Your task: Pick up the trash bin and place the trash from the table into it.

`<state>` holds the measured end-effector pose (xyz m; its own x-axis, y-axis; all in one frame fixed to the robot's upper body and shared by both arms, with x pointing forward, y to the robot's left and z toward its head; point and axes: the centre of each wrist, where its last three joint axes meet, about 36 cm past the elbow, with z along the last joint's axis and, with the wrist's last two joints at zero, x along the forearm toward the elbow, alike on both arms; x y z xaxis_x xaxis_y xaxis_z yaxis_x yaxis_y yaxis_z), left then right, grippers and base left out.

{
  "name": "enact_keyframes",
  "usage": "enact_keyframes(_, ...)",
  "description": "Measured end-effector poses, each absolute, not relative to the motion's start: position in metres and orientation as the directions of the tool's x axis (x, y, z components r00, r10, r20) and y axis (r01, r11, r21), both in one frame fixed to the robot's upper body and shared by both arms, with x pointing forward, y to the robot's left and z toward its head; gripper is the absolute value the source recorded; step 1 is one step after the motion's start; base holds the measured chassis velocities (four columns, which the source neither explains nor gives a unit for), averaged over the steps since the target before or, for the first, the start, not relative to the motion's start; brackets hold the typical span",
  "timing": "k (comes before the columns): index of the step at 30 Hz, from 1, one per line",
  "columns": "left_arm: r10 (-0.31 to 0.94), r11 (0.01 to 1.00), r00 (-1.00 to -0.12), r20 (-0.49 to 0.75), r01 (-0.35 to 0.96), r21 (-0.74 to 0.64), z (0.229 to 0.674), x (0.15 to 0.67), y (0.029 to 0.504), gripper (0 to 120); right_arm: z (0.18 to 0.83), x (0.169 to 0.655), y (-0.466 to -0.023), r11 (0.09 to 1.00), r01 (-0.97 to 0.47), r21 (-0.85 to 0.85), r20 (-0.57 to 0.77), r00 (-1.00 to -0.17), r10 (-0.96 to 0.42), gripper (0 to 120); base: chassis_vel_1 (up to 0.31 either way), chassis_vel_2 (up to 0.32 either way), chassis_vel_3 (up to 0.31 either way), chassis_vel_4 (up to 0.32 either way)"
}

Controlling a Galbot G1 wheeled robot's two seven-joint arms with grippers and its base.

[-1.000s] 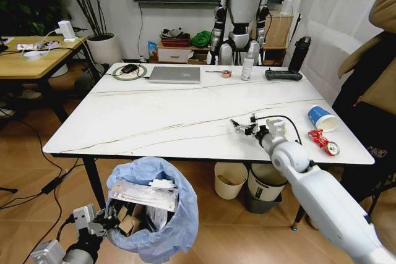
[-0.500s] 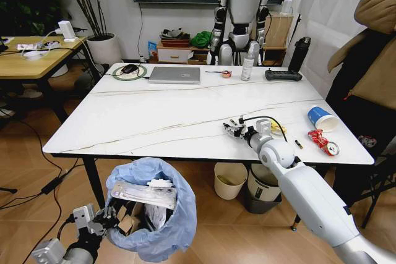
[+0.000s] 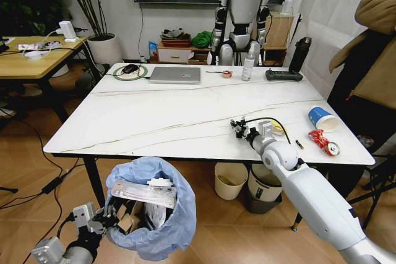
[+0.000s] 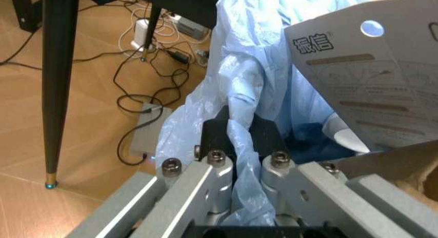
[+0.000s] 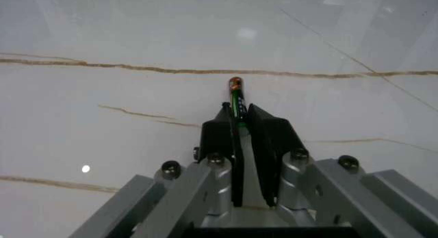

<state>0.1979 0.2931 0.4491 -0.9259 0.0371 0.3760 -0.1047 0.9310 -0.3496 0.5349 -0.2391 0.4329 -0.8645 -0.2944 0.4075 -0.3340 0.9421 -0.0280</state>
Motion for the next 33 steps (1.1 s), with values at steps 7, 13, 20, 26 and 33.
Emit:
enact_keyframes(7,0.038,0.929,-0.926,0.376,-0.106,-0.354,0.449,0.197,0.291,0,0.434,0.524,-0.238,0.936,-0.350,-0.032,0.397,-0.864,-0.309,0,0.000,0.000,0.000,0.000)
enact_keyframes(13,0.041,0.930,-0.925,0.379,-0.104,-0.353,0.448,0.197,0.291,0,0.476,0.493,-0.211,0.862,-0.490,0.125,0.253,-0.825,-0.506,0,0.000,0.000,0.000,0.000)
enact_keyframes(20,0.036,0.929,-0.929,0.368,-0.105,-0.354,0.451,0.198,0.292,0,0.510,0.411,-0.143,0.557,-0.786,0.267,0.046,-0.567,-0.823,0,0.000,0.000,0.000,0.000)
enact_keyframes(26,0.032,0.927,-0.930,0.367,-0.109,-0.358,0.451,0.198,0.291,0,0.496,0.369,-0.114,0.399,-0.866,0.300,0.033,-0.408,-0.912,0,0.000,0.000,0.000,0.000)
enact_keyframes(33,0.031,0.924,-0.932,0.362,-0.111,-0.365,0.452,0.198,0.290,0,0.471,0.356,-0.104,0.405,-0.876,0.262,0.089,-0.396,-0.914,4,0.000,0.000,0.000,0.000)
